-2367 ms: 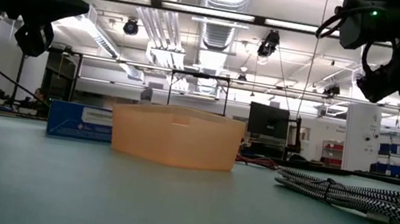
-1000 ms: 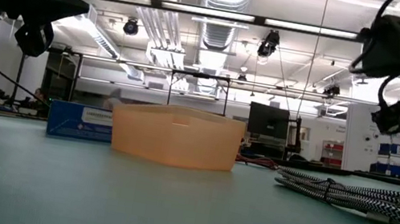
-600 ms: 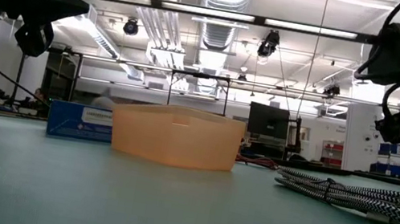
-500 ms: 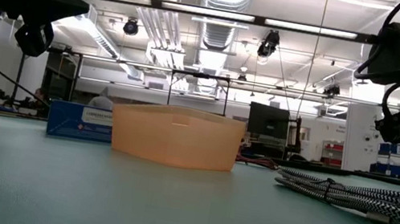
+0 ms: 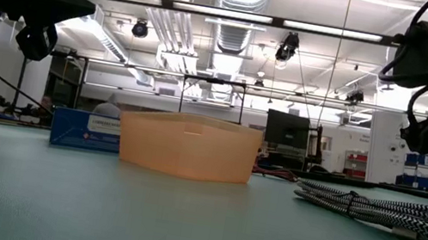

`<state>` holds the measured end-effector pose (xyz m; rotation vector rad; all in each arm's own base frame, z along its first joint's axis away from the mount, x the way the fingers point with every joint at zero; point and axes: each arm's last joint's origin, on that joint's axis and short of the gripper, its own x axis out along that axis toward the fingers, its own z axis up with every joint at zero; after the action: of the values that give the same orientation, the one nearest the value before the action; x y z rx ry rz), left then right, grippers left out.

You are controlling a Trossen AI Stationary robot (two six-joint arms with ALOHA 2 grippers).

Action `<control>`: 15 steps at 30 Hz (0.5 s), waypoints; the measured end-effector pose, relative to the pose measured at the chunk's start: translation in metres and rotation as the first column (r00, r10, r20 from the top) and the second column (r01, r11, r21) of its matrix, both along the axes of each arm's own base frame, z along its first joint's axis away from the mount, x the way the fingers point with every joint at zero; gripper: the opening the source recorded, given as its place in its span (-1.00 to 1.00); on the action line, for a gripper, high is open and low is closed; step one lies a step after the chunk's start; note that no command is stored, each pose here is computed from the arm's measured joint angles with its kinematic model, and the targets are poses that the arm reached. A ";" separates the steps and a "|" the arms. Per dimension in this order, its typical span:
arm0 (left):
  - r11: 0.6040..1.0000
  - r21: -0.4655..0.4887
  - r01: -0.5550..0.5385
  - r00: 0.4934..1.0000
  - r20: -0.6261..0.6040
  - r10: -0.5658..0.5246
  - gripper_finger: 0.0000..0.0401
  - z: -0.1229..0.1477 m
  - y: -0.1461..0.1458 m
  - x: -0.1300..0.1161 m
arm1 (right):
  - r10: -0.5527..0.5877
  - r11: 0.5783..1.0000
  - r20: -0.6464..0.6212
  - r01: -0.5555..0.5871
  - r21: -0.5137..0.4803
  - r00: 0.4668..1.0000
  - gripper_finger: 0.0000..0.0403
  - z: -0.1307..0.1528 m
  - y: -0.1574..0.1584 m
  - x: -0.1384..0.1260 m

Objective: Pick and place USB-C Cables
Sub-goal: Put the black charger cable into the orange bin

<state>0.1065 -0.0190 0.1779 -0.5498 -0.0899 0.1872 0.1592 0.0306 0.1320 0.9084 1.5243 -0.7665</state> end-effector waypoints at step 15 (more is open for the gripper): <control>1.000 0.000 0.000 1.000 0.000 0.000 -1.00 0.000 0.000 0.000 | 0.002 1.000 0.027 -0.003 0.017 1.000 -0.80 0.003 0.000 -0.001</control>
<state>0.1065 -0.0190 0.1779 -0.5494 -0.0898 0.1872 0.1584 0.0309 0.1355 0.9262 1.5103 -0.7374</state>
